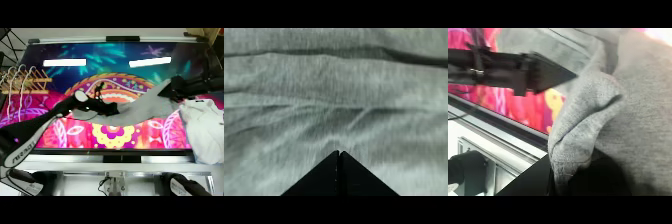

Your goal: Fold the shirts.

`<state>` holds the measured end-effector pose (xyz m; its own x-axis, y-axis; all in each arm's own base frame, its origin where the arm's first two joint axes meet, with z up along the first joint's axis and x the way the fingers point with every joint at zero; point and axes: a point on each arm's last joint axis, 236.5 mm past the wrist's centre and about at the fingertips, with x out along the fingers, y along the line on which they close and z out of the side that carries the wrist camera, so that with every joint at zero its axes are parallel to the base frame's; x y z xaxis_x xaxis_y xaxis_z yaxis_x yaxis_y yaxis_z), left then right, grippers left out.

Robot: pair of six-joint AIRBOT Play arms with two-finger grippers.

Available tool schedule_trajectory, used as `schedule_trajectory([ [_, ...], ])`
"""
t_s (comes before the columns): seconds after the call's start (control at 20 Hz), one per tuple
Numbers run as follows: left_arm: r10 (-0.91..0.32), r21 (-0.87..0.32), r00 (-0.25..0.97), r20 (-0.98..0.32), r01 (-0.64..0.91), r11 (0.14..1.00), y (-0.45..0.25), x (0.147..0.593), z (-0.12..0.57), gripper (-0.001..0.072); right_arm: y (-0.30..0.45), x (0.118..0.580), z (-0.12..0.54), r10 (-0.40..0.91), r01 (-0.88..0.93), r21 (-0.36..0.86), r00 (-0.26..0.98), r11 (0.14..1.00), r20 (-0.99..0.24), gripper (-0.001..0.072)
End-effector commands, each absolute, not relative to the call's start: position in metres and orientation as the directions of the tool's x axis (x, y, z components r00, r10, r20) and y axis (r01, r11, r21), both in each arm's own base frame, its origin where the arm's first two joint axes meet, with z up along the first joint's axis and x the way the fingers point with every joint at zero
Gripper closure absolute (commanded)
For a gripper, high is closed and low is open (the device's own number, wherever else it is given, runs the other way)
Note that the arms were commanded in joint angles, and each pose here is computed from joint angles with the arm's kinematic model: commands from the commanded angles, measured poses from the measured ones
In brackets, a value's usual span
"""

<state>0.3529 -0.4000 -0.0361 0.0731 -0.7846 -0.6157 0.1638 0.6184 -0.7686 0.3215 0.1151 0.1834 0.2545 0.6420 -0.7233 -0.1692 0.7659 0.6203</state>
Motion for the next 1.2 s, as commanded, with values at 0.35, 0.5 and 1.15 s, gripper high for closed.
schedule_trajectory([
  [0.35,-0.825,-0.8,0.069,-0.561,0.213,0.562,-0.412,0.38,-0.013,0.0678,0.124,0.332,0.206,0.632,-0.15,0.627,0.367,0.764,-0.682,0.0653],
  [0.5,-0.699,-0.654,0.171,-0.695,0.255,0.712,-0.307,0.416,0.015,0.0678,0.167,0.344,0.177,0.666,-0.193,0.639,0.27,0.745,-0.695,0.0653],
  [1.15,-0.362,-0.43,0.69,-0.627,0.081,0.899,-0.016,0.38,0.224,0.0676,0.4,0.394,-0.034,0.787,-0.133,0.776,0.099,0.617,-0.609,0.0652],
])
